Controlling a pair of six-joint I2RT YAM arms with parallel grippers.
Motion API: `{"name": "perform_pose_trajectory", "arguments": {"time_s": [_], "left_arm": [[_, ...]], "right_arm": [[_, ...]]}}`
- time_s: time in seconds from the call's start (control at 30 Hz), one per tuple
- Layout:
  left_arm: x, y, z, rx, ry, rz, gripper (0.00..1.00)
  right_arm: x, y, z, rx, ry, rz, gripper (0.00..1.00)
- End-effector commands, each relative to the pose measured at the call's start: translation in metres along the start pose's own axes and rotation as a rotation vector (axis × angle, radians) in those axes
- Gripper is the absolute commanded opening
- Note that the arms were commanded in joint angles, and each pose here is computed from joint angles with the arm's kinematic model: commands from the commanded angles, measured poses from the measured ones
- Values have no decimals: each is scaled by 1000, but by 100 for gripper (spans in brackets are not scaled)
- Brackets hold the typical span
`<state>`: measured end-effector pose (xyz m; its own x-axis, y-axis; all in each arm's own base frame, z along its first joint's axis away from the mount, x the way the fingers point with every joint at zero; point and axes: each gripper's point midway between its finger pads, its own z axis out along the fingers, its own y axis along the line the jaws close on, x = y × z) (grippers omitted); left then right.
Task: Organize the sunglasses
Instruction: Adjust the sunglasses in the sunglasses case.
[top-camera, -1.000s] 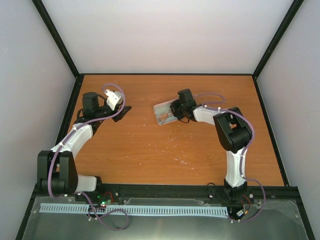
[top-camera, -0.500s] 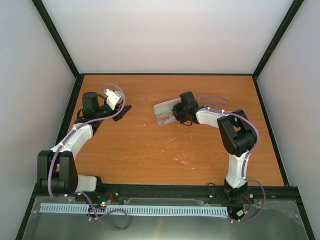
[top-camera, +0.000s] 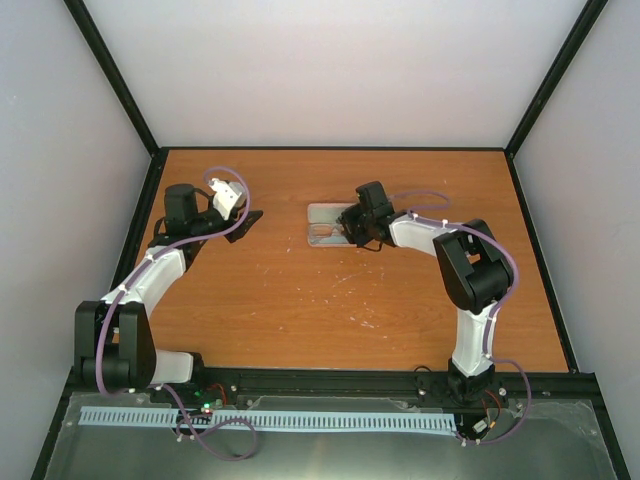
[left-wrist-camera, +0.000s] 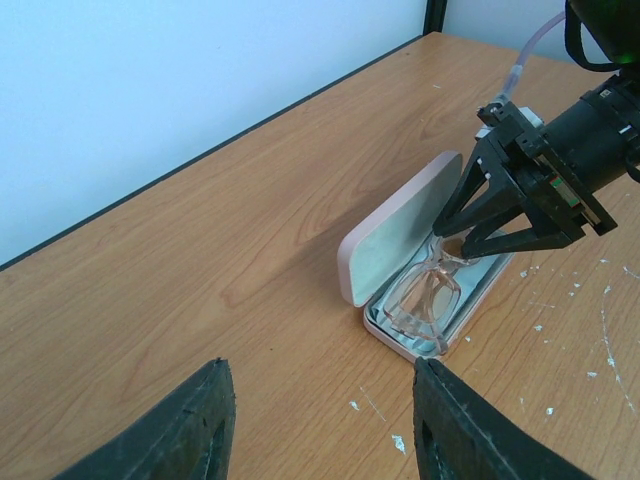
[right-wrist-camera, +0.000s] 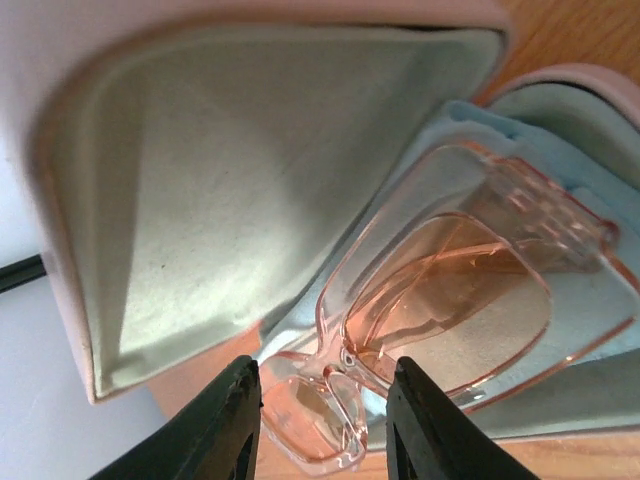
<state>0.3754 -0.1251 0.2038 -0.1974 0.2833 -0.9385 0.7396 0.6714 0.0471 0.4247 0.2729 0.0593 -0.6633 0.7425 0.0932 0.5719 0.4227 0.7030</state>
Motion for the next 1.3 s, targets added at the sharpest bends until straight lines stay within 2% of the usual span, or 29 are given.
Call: {"name": "perform_pose_trajectory", "arguments": {"time_s": [0.0, 0.47, 0.7, 0.83, 1.0, 1.13, 1.27], "left_arm": [[-12, 3, -6, -9, -32, 18, 50], [-10, 3, -7, -18, -29, 13, 50], [-11, 2, -7, -17, -33, 13, 50], [-10, 2, -7, -18, -29, 14, 50], [-11, 3, -8, -21, -32, 12, 50], [-9, 2, -8, -25, -26, 14, 50], [-8, 1, -9, -22, -26, 14, 50]], "right_arm": [[11, 1, 1, 28, 51, -5, 34], [18, 16, 5, -17, 100, -3, 41], [17, 8, 15, -5, 112, 9, 37], [20, 5, 17, 13, 132, 6, 42], [21, -9, 28, 50, 153, 31, 43], [22, -13, 32, 83, 170, 27, 41], [24, -19, 37, 101, 190, 35, 33]]}}
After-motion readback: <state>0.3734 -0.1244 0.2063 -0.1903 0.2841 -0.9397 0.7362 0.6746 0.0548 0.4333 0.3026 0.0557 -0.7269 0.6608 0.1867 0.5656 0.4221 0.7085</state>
